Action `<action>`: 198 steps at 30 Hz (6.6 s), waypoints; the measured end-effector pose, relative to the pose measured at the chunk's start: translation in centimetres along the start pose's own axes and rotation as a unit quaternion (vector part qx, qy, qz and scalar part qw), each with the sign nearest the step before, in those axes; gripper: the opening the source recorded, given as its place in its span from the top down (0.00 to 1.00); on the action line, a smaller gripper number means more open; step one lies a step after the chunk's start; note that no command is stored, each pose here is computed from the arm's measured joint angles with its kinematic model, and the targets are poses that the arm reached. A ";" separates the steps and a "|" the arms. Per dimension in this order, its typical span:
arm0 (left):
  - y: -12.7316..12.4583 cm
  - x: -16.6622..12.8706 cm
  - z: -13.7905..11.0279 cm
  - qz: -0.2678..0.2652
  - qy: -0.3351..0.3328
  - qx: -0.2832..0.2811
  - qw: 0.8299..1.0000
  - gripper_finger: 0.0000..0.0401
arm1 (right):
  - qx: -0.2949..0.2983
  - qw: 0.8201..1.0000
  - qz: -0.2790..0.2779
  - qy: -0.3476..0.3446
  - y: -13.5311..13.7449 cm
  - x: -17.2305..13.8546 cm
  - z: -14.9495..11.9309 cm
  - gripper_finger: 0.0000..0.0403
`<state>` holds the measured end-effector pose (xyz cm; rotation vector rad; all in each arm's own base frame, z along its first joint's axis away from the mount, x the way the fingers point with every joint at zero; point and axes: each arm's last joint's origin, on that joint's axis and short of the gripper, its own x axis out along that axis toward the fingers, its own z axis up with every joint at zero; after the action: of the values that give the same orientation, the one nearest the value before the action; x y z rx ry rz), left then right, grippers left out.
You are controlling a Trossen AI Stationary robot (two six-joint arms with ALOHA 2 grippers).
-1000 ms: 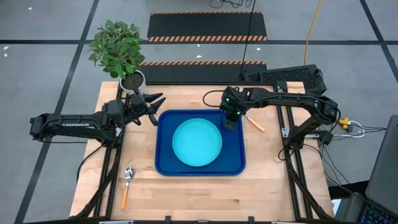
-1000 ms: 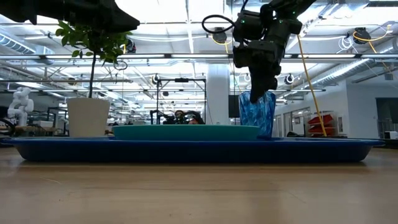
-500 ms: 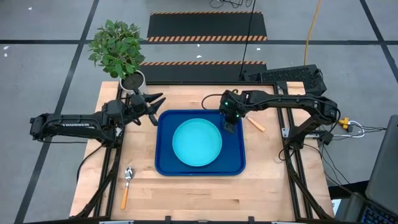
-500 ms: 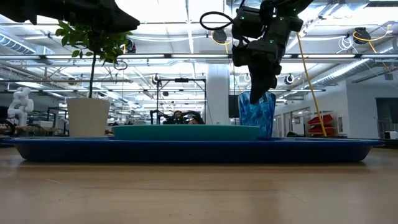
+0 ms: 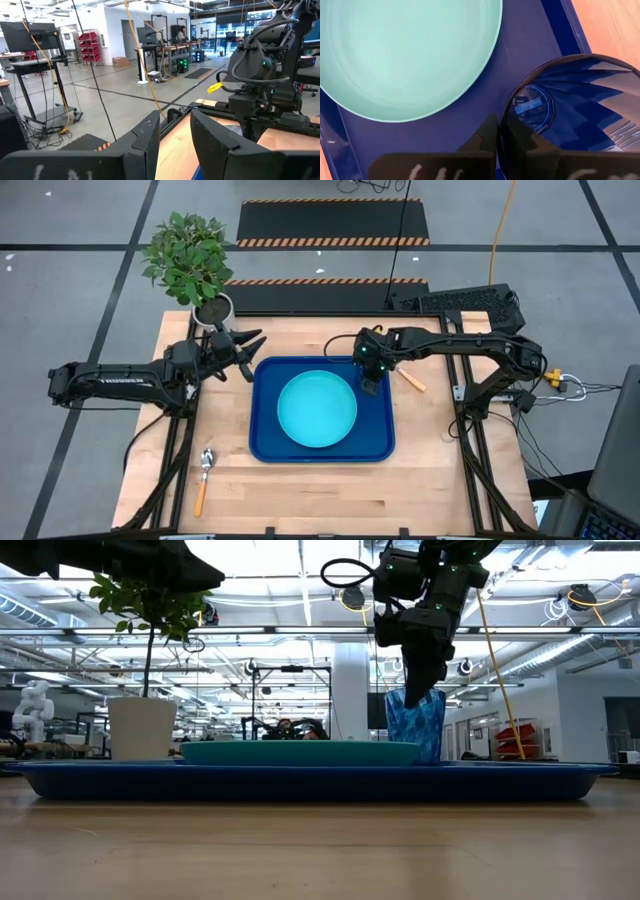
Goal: Pick and place plate/cup/fork/spoon on tray
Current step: Put the blue cup to the top right of the blue plate on the blue serving tray, then adjust the blue plate on the blue serving tray, then put the yellow fork to the left of the blue plate on the blue serving tray
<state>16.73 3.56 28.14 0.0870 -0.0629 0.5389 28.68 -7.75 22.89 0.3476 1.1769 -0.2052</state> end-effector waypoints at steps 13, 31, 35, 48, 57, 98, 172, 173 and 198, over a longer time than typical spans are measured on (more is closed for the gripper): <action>0.0 0.0 0.0 0.000 -0.001 -0.001 1.000 0.72 | -0.006 1.000 0.006 0.003 0.3 0.1 -0.1 0.95; 0.0 0.0 0.0 0.000 -0.001 -0.001 1.000 0.72 | -0.002 1.000 -0.003 -0.004 0.3 0.1 0.0 0.71; 0.0 0.0 0.0 0.000 -0.001 -0.001 1.000 0.72 | -0.005 1.000 -0.009 -0.005 0.2 0.1 0.1 0.67; 0.0 0.0 0.0 0.000 -0.001 -0.002 1.000 0.72 | -0.007 1.000 -0.023 -0.013 0.2 -0.5 0.0 0.66; 0.0 0.0 0.0 0.000 -0.002 -0.003 1.000 0.72 | -0.004 0.999 -0.029 -0.033 0.4 -1.6 -0.1 0.66; 0.0 0.0 0.3 -0.012 -0.017 -0.016 1.000 0.72 | -0.145 0.987 0.064 -0.011 9.6 5.1 -0.7 0.98; 0.0 0.0 0.2 -0.011 -0.012 -0.013 1.000 0.72 | -0.198 0.978 0.043 0.055 8.4 4.4 -1.9 1.00; 0.0 0.0 0.2 -0.011 -0.012 -0.013 1.000 0.72 | -0.197 0.979 0.031 0.046 8.3 3.8 -1.9 1.00; 0.0 0.0 0.2 -0.011 -0.012 -0.019 1.000 0.72 | 0.181 0.969 -0.117 0.125 -2.8 0.9 -10.8 0.95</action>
<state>16.75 3.50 28.37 0.0576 -0.0953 0.5139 18.70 -6.34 17.90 0.5663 1.4308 -0.6004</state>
